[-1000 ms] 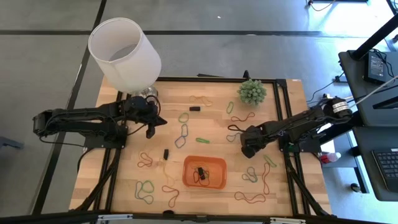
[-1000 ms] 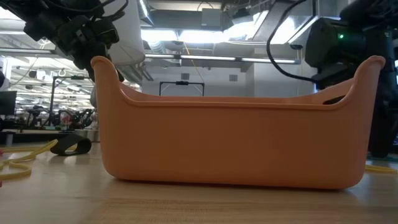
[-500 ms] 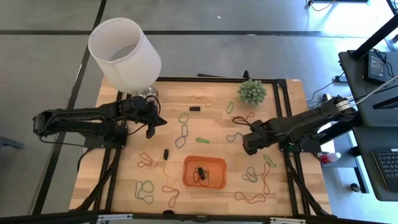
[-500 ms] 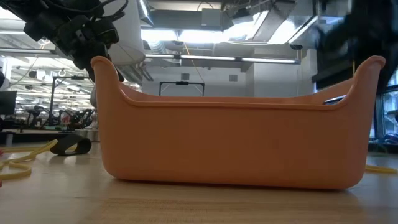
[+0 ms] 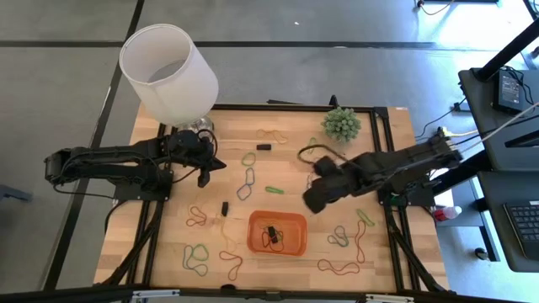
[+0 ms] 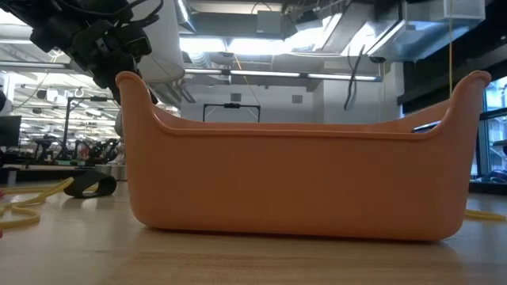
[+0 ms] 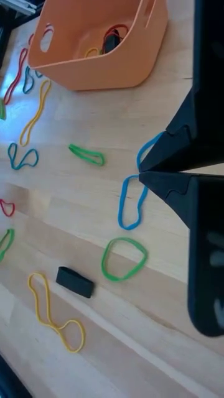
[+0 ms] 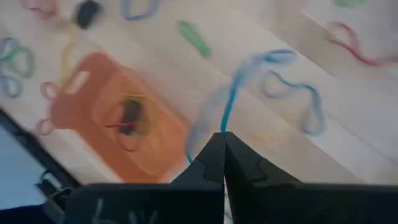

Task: Pick and place rubber bands into bin
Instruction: Put the blue rubber band into the orange bin

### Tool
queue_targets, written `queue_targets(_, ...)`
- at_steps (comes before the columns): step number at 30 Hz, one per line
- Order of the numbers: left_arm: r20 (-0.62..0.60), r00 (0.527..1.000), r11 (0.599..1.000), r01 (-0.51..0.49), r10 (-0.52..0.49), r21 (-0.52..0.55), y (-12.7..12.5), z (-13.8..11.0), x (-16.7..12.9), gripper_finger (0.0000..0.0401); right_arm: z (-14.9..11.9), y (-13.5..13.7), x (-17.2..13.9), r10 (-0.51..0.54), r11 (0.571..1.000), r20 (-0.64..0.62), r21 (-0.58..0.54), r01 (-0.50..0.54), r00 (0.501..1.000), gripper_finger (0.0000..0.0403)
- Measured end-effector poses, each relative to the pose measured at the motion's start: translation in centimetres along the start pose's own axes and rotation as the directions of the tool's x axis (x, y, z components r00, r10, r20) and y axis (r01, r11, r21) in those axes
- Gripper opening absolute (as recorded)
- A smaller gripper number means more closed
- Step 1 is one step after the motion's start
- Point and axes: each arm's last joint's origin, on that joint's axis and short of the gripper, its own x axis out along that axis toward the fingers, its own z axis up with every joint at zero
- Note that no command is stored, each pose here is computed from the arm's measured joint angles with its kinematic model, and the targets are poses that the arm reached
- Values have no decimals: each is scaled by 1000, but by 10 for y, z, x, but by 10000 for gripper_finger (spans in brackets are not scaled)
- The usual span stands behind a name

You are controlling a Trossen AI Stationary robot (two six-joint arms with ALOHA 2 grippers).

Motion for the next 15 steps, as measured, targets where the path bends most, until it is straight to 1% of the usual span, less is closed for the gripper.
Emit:
queue_targets(4, 0, 1000, 1000, 0, 0, 0, 0, 0, 0, 2, 10, 39, 8, 38, 992, 12, -119, -37, 999, 1)
queue_targets(8, -1, 1000, 1000, 0, 0, 0, 0, 0, 0, 2, 16, 70, 26, 38, 977, 13, -210, -35, 999, 1)
queue_targets(11, -9, 1000, 1000, -1, 1, -2, 0, -1, 0, 5, 16, 88, 46, 20, 974, -1, -225, -19, 1000, 0)
queue_targets(15, -32, 999, 1000, -3, 3, -6, 0, -3, 0, 4, 8, 105, 70, -1, 972, -55, -235, -12, 998, 0)
